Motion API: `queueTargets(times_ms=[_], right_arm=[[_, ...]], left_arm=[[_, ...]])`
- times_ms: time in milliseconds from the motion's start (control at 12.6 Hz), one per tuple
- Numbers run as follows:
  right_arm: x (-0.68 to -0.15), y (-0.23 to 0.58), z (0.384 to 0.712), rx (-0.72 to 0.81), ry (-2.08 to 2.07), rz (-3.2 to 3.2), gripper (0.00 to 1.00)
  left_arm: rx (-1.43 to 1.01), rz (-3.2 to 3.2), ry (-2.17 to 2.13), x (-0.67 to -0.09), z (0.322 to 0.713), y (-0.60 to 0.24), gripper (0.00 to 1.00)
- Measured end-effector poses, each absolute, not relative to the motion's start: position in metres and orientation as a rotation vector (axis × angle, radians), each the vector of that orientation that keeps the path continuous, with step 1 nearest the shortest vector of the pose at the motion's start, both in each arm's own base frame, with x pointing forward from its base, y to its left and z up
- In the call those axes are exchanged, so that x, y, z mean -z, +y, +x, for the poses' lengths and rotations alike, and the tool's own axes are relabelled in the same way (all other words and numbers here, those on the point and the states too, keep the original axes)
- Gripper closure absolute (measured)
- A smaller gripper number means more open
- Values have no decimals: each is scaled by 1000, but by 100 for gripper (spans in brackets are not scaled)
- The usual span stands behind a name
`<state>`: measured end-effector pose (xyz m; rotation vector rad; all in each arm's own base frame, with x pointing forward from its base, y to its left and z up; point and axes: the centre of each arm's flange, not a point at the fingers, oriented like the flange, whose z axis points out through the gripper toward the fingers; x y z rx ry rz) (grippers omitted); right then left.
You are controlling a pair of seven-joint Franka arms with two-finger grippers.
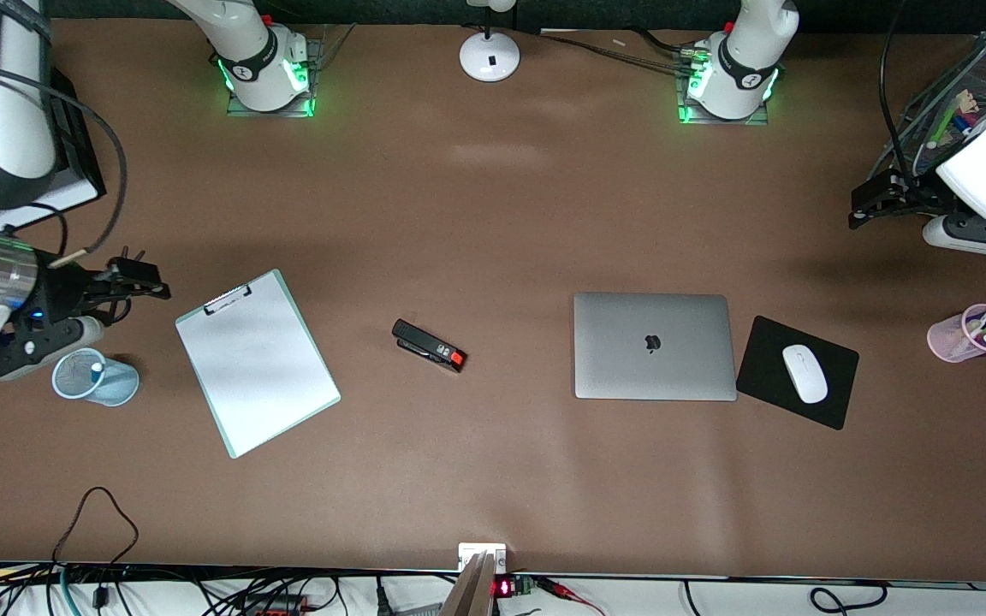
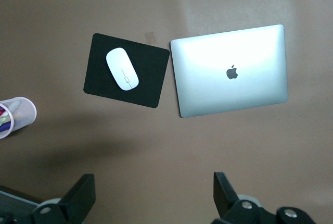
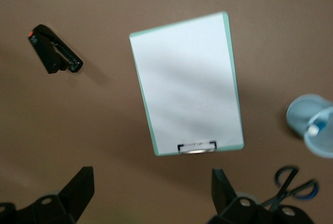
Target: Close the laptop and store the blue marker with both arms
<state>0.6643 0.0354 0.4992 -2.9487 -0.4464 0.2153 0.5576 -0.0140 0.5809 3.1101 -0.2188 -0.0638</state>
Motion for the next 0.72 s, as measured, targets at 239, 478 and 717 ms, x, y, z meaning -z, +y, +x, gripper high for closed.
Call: queueTargets(times_ms=[239, 478, 717], right_arm=[[-489, 21, 653, -313, -182, -3013, 0], [-518, 10, 636, -346, -30, -3083, 0], [-556, -34, 621, -261, 72, -3094, 0]], left_arm=[[64, 3110, -219, -581, 558, -14, 0], [64, 3110, -219, -581, 558, -14, 0], [64, 3110, -219, -581, 558, -14, 0]])
